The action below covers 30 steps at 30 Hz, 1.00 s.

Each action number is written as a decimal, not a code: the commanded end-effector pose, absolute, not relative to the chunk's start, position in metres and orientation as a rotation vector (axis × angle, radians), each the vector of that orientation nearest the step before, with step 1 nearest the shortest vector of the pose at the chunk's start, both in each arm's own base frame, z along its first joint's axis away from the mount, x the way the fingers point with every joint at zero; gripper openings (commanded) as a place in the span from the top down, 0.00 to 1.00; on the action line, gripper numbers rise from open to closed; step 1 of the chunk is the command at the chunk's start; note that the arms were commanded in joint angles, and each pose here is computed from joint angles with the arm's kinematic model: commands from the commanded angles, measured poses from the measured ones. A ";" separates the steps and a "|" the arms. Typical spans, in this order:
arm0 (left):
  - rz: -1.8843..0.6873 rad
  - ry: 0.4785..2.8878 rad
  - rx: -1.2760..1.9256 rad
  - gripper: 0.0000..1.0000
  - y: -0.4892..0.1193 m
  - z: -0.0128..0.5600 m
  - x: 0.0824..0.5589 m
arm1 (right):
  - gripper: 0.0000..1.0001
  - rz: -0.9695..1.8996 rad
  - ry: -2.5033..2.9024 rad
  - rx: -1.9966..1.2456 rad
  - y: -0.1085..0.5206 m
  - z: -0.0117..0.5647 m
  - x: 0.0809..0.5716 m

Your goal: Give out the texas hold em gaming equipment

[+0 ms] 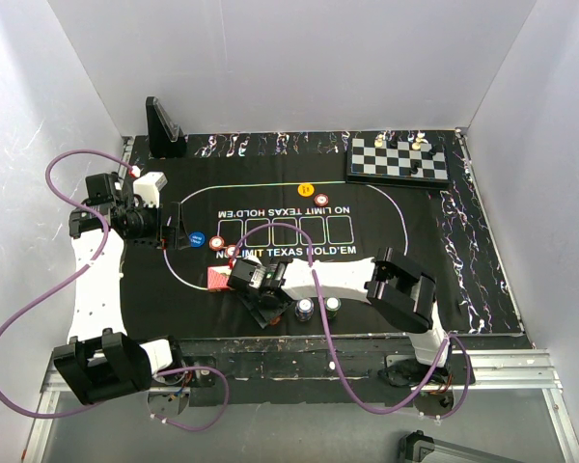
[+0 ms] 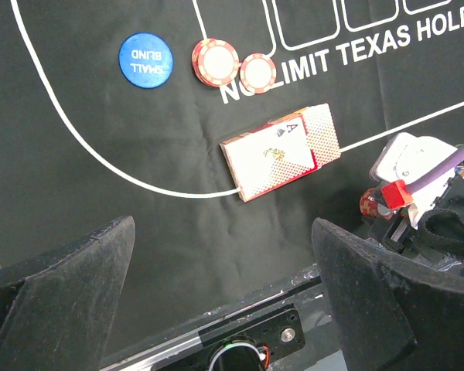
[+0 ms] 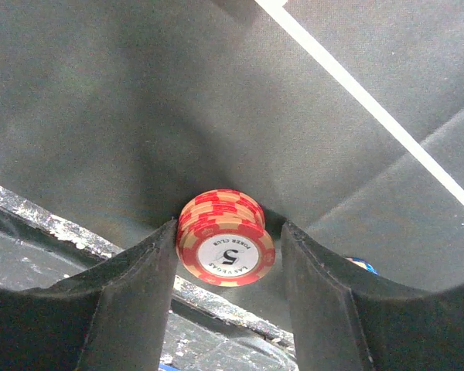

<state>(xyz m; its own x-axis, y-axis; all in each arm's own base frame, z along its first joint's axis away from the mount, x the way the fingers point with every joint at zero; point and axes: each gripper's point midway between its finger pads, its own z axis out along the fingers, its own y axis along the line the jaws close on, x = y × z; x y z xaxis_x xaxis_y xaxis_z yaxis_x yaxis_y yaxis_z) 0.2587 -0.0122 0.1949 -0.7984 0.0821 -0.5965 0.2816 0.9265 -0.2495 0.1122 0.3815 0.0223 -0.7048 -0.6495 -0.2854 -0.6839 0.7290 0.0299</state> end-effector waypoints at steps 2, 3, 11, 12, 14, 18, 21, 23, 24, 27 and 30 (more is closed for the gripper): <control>-0.423 2.429 0.273 0.00 -0.013 0.208 0.258 | 0.44 0.160 2.735 -1.079 0.378 0.005 0.099; -0.425 2.428 0.269 0.00 -0.013 0.209 0.258 | 0.47 0.150 2.740 -1.079 0.376 0.004 0.099; -0.429 2.416 0.269 0.00 -0.013 0.214 0.261 | 0.64 0.161 2.754 -1.061 0.372 0.008 0.095; -0.432 2.416 0.268 0.00 -0.014 0.214 0.261 | 0.67 0.166 2.742 -1.057 0.373 0.013 0.097; -0.435 2.417 0.264 0.00 -0.014 0.213 0.260 | 0.69 0.179 2.722 -1.046 0.375 0.021 0.100; -0.434 2.414 0.267 0.00 -0.014 0.213 0.260 | 0.74 0.201 2.665 -1.031 0.379 0.046 0.108; -0.431 2.415 0.264 0.00 -0.014 0.213 0.260 | 0.76 0.231 2.627 -1.008 0.383 0.066 0.116; -0.428 2.413 0.265 0.00 -0.013 0.215 0.260 | 0.79 0.249 2.612 -0.986 0.384 0.078 0.123; -0.432 2.412 0.268 0.00 -0.014 0.215 0.260 | 0.80 0.258 2.607 -0.967 0.384 0.084 0.128; -0.435 2.412 0.264 0.00 -0.014 0.215 0.260 | 0.82 0.299 2.602 -0.906 0.380 0.100 0.141; -0.428 2.409 0.270 0.00 -0.013 0.216 0.260 | 0.83 0.303 2.586 -0.845 0.370 0.115 0.160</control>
